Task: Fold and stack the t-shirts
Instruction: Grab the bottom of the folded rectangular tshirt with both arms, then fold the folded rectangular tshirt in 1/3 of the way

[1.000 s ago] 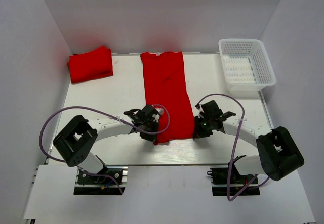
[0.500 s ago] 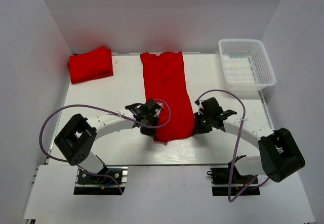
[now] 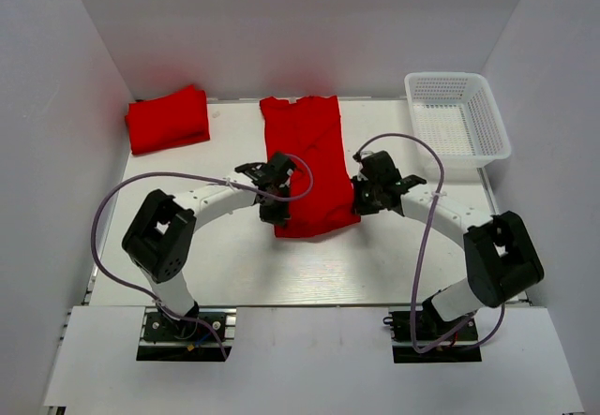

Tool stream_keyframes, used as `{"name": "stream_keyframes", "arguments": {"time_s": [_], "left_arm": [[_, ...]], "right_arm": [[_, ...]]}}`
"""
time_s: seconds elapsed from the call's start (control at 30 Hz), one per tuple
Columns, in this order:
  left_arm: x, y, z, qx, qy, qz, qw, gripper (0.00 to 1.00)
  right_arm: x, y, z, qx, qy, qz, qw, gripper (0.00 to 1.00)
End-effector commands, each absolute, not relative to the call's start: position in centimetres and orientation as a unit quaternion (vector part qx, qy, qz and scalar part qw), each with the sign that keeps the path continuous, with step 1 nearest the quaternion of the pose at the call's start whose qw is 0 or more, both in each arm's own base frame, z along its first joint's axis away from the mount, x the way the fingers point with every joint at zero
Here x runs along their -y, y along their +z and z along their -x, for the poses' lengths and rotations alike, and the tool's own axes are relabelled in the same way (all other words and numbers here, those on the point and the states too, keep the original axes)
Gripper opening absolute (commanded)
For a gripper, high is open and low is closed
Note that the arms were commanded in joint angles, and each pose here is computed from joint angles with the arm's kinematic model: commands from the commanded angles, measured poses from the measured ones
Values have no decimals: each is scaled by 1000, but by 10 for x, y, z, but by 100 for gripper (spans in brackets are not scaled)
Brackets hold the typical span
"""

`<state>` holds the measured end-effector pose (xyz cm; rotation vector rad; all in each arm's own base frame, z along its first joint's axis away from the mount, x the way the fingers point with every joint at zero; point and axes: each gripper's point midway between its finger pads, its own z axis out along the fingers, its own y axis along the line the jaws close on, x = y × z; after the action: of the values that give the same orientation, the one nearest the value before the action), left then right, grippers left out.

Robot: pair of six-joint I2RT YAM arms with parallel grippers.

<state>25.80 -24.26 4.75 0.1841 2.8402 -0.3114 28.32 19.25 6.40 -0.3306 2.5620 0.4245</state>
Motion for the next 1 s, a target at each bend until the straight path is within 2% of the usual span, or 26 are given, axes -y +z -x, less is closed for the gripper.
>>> {"name": "stream_keyframes", "arguments": {"time_s": [0.0,0.33,0.6,0.97], "left_arm": [[251,79,-296,-970,-126,-42,206,0],[239,100,-366,-957,-109,-2,270,0],[219,99,-403,-950,-88,25,300,0],[214,112,-446,-934,-111,23,340,0]], "right_arm": [[-195,86,-319,-934,137,115,310,0],[-201,104,-367,-926,106,111,346,0],[-203,115,-412,-919,86,92,373,0],[-216,123,-457,-911,98,107,387,0]]}}
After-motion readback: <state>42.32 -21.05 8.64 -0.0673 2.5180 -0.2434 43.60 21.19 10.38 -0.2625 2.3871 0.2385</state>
